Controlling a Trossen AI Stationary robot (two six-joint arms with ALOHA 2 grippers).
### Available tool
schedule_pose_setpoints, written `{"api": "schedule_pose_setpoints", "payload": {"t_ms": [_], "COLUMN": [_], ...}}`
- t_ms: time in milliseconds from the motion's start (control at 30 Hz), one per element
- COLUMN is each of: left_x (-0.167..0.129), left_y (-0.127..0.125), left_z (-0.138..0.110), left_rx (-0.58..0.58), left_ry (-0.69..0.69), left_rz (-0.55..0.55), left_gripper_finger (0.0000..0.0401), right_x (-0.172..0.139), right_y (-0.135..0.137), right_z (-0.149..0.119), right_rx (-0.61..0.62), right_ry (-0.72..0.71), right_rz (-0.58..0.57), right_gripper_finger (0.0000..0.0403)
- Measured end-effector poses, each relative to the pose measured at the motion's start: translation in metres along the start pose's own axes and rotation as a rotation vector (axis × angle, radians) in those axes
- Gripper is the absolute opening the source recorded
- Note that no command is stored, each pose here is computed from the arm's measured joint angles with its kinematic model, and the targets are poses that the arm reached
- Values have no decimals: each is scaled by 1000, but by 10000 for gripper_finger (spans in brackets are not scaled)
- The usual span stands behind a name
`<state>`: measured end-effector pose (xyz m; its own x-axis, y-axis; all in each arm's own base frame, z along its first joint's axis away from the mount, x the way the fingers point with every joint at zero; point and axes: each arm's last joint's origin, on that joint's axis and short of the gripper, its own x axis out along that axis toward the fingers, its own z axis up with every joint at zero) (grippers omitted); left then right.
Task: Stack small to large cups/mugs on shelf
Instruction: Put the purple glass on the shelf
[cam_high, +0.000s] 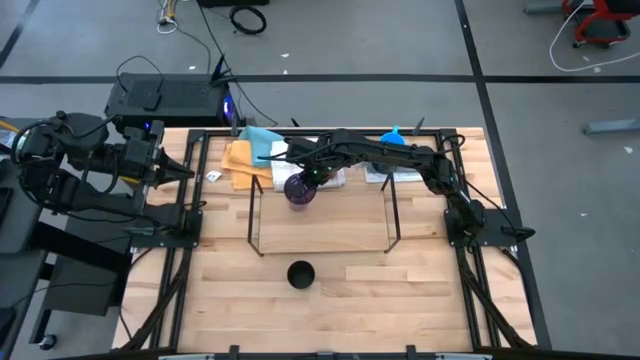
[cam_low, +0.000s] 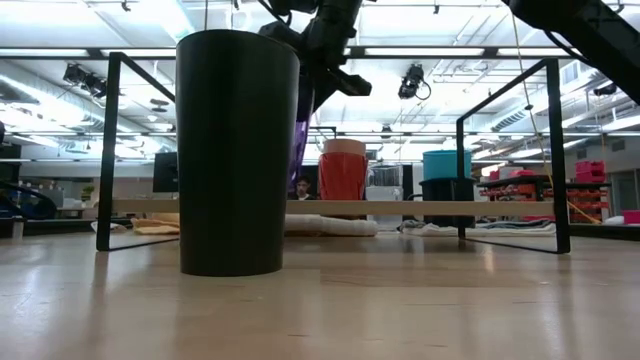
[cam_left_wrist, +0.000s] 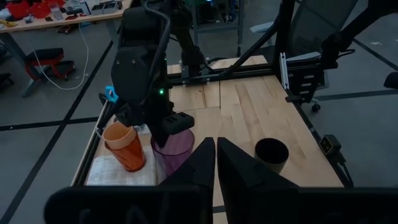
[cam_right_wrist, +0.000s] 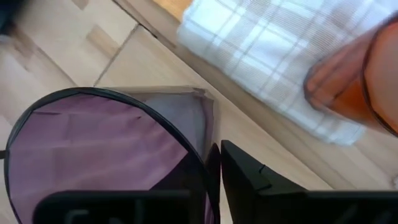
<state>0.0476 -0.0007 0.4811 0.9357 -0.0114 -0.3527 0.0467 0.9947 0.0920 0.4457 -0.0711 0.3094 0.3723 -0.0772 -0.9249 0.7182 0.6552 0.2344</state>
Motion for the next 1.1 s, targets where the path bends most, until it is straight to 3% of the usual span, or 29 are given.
{"api": "schedule_pose_setpoints", "payload": {"t_ms": [600, 1100], "left_x": [0, 0], "left_y": [0, 0], "left_z": [0, 0], "left_rx": [0, 0], "left_ry": [0, 0], "left_rz": [0, 0], "left_gripper_finger": [25, 31], "right_x": [-1, -1], "right_y": [3, 2], "right_z": [2, 4], "right_rx": [-10, -1], "right_ry": [-7, -10], "right_rz": [51, 67], "right_gripper_finger": [106, 113]}}
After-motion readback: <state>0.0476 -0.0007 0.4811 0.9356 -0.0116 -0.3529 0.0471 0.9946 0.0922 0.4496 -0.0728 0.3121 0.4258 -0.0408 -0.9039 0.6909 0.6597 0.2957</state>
